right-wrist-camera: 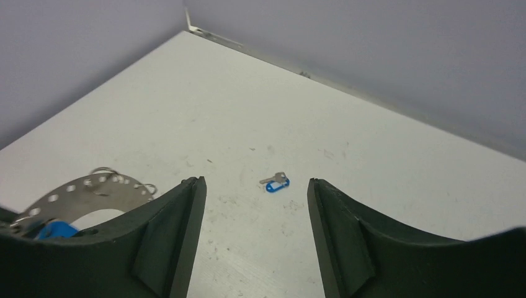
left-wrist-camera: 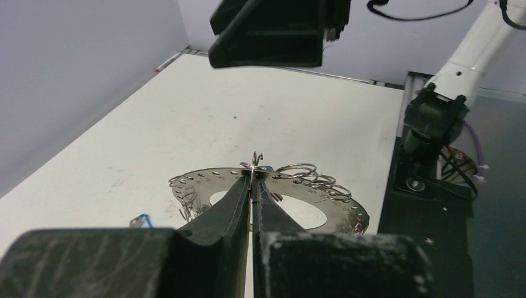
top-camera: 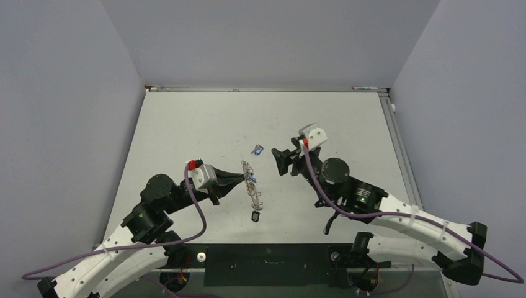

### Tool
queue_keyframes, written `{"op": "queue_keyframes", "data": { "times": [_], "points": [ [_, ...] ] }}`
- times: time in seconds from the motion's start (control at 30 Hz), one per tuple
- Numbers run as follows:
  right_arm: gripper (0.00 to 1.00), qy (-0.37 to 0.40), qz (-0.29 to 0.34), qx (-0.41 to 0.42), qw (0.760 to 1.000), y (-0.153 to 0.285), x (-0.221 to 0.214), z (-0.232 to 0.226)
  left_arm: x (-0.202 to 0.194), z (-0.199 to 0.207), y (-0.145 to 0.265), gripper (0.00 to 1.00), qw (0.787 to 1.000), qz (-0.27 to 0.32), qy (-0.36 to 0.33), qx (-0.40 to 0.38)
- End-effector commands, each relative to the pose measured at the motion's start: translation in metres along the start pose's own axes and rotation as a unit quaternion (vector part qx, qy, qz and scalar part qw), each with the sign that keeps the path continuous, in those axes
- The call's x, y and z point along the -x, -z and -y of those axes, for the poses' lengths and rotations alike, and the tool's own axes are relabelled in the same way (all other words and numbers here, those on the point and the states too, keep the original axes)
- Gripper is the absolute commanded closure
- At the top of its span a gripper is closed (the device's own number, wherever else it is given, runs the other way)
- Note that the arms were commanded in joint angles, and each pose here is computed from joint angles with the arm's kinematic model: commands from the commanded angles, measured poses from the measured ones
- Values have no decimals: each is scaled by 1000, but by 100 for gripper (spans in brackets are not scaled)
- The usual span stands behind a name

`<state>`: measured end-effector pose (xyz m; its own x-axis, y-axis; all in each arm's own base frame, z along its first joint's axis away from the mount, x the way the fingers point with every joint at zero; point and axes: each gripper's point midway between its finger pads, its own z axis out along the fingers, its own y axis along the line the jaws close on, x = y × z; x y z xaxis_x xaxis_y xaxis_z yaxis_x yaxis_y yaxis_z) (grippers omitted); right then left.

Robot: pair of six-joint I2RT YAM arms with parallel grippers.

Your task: Put the keys on the keyring

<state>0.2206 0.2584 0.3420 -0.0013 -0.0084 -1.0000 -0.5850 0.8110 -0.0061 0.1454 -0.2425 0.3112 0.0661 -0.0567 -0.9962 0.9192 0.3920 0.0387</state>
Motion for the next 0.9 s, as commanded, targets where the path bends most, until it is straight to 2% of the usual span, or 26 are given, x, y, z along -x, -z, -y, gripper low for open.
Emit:
{"op": "queue_keyframes", "data": {
  "times": [0.0, 0.13, 0.23, 0.57, 0.87],
  "points": [
    [38, -67, -42, -148, 986, -34, -24, 31, 1, -36, 23, 100, 993, -4, -30, 113],
    [40, -123, -151, -201, 960, -80, -86, 53, -8, -74, 45, 100, 972, -20, -41, 229],
    [43, -190, -202, -220, 935, -106, -125, 71, -5, -86, 56, 100, 961, -11, -42, 271],
    [45, -293, -264, -237, 888, -169, -197, 60, -4, -100, 72, 100, 944, 0, -31, 328],
    [49, -420, -258, -314, 812, -180, -245, 62, 2, -96, 74, 100, 947, 16, -27, 320]
  ]
}}
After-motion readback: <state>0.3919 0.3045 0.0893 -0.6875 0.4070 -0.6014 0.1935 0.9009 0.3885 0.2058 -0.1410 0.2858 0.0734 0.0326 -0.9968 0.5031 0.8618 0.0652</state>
